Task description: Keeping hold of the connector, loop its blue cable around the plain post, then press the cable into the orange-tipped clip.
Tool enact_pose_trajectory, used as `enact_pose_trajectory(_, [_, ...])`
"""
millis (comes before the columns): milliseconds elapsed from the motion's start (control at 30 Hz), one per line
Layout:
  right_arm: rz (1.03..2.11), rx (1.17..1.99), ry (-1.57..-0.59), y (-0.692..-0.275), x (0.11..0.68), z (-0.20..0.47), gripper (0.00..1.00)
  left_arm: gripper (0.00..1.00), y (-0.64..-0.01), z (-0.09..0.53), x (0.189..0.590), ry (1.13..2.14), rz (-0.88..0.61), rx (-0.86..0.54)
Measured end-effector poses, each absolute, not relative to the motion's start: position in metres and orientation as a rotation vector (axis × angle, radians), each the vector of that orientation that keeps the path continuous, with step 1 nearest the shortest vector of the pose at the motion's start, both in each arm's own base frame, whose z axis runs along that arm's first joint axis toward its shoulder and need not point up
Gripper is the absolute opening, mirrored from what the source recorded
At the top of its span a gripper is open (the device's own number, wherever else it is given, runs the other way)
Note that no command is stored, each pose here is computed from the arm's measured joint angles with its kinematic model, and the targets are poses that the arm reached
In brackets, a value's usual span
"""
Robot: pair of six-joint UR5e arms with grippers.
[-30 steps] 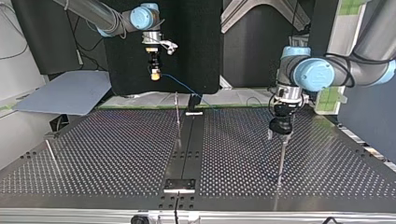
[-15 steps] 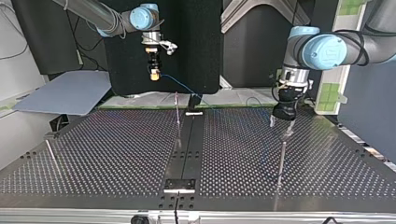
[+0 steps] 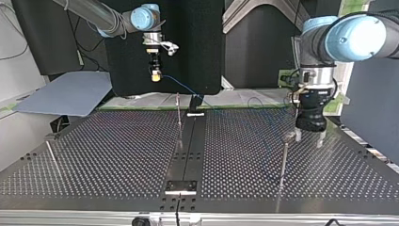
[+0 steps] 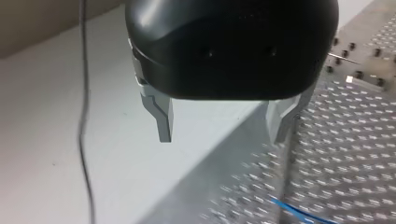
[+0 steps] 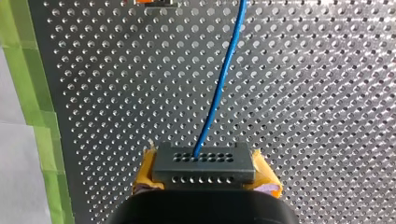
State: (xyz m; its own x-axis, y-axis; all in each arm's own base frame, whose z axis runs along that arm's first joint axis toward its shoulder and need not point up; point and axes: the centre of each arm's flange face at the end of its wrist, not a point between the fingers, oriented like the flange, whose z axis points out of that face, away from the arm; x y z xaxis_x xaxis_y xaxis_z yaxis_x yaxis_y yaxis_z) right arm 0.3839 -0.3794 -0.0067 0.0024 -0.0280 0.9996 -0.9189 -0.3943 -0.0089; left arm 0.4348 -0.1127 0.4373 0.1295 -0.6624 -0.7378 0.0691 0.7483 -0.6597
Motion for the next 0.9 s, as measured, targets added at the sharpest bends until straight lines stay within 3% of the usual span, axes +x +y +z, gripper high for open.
enact_pose_trajectory(400, [1.496, 1.519, -1.018, -0.38, 0.384, -0.006, 0.0, 0.98, -0.128, 0.517, 0.401, 1.266, -0.473, -0.484])
enact_pose_trajectory(900, [1.496, 1.52, -1.019, -0.38, 0.383, -0.007, 0.0, 0.98, -0.175, 0.518, 0.421, 1.414, -0.342, -0.43])
